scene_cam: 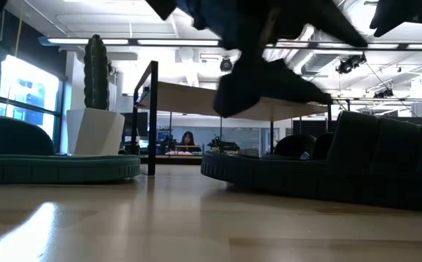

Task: Pick and place slides into the shelf
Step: Put the black slipper on the shelf

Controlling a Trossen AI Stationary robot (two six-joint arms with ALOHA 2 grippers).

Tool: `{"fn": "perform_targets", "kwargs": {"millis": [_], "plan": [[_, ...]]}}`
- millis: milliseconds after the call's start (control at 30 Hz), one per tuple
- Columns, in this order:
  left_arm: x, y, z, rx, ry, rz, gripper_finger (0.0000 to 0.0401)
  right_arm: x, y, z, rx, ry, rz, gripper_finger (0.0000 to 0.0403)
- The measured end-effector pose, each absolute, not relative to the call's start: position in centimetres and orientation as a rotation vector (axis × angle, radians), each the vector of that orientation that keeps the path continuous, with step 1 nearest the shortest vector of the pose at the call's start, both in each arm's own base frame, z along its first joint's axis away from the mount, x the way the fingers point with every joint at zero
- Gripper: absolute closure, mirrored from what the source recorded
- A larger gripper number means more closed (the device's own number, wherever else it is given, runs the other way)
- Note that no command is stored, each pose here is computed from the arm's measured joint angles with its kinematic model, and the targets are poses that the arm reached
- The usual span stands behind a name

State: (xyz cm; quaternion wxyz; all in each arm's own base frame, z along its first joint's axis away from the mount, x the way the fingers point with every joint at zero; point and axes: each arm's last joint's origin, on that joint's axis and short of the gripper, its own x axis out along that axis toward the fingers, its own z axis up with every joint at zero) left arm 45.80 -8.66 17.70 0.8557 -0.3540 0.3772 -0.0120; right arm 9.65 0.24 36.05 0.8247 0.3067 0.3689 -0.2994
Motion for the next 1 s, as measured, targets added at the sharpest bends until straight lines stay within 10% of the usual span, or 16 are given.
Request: {"fn": "perform_targets", "kwargs": {"millis": [1000], "plan": [[46.2,-8.5,16.1,-0.736,0.792,0.054,0.0224,9.6,0.2,36.1,0.643,0.769,-0.656,0.0302]]}}
